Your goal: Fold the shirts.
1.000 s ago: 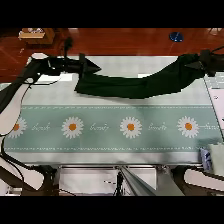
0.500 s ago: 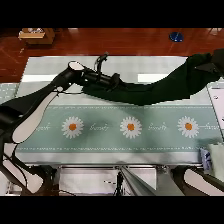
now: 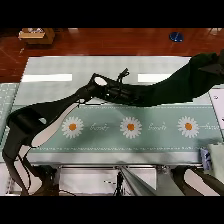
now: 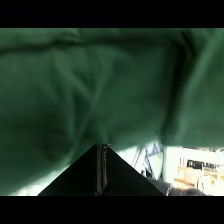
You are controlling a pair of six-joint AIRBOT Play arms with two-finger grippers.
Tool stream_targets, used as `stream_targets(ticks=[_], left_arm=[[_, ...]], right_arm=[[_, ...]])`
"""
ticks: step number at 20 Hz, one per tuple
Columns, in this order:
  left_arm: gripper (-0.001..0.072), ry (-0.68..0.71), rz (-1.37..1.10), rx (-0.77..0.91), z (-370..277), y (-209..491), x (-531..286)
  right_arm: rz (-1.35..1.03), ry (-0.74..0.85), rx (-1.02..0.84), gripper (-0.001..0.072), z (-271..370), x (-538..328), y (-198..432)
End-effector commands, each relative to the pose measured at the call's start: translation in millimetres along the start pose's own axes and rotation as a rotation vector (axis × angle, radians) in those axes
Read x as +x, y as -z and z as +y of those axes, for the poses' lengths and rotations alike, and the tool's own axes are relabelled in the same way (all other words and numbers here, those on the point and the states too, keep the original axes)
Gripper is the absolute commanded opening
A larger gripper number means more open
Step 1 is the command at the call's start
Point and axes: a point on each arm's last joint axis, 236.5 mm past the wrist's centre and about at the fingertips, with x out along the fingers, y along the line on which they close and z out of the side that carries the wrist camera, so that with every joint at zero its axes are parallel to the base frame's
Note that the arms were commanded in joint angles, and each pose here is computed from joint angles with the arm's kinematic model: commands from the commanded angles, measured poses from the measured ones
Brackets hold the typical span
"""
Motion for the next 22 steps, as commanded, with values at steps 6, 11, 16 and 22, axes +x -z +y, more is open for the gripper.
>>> stream_targets(ticks=[6,11,16,22], left_arm=[[0.002,-0.016,-0.099,-0.029,12,-30,-12],[0.002,-0.034,-0.048,-0.023,10,1,27],[0.002,-0.007,-0.003,-0.068,-2,39,71],[0.0016,-0.05,-0.131,-0.027,17,-32,-3]], right_arm=[[0.05,0.101,-0.021,0.0034,-14,-13,20],[0.02,0.076,-0.021,0.0035,-8,-12,13],[-0.006,0.032,-0.016,0.0034,2,-12,8],[-0.006,0.032,-0.016,0.0034,2,-12,8]])
